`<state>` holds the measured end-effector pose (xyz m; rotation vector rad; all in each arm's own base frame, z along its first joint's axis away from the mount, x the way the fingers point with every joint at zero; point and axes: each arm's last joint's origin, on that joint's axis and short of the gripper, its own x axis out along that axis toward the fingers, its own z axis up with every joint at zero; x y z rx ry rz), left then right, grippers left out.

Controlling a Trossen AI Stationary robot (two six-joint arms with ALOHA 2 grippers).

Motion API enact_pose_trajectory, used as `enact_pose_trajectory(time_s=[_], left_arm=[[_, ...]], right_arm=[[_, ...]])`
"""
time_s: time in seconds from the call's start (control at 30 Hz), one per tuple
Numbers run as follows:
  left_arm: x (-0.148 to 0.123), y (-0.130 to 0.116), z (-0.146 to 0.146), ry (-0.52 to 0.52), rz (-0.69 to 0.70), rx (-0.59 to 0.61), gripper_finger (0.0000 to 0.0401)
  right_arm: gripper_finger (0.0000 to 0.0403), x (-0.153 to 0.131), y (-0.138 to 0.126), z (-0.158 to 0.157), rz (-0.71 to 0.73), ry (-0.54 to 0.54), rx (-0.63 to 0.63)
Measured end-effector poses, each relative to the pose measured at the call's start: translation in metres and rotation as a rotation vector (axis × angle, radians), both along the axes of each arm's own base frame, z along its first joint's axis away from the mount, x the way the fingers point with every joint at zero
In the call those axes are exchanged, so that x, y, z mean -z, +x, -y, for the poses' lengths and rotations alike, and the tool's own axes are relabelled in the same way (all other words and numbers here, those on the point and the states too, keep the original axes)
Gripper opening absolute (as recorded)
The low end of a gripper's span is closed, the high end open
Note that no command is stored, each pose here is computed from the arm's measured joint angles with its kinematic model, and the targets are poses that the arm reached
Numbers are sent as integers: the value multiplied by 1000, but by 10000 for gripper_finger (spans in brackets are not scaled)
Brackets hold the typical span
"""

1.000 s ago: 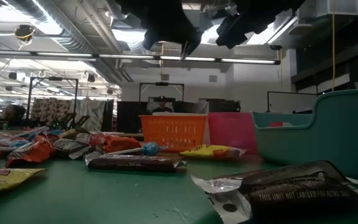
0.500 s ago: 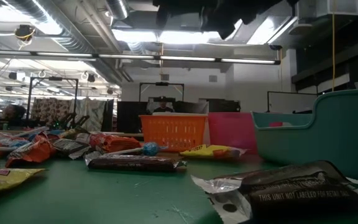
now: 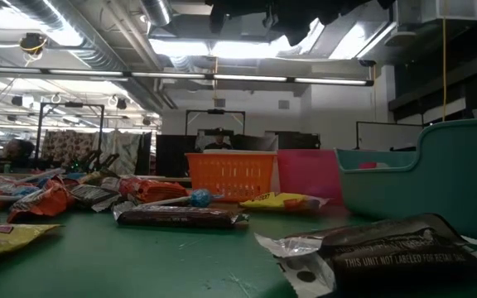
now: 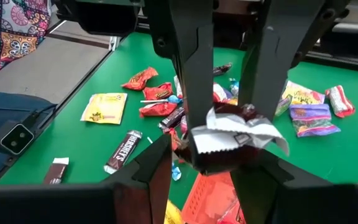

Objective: Sort candy
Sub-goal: Put the brown chocolate into the gray bin

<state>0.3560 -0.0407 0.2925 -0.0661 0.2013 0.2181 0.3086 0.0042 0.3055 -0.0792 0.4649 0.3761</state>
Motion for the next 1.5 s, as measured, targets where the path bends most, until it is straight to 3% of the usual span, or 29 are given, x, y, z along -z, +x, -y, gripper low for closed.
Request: enact_pose_trajectory(time_s=[0.3,0.63,0.87,1.23,1.5], left_arm=[[-1,0,0,-1,8,0,46],[-1,0,0,-3,9,5,46],[-1,0,0,-2,6,6,69],[1,0,-1,3,-11,-9,145],[4,0,-8,7,-47,-23,158]], right_arm=[[147,-2,1,0,24,0,0],[60,-2,1,0,24,-1,1],[54,0,-1,1,-7,-3,8],[44,-6,-41,0,-211,-14,25],[47,3,-92,-1,-637,92,136]])
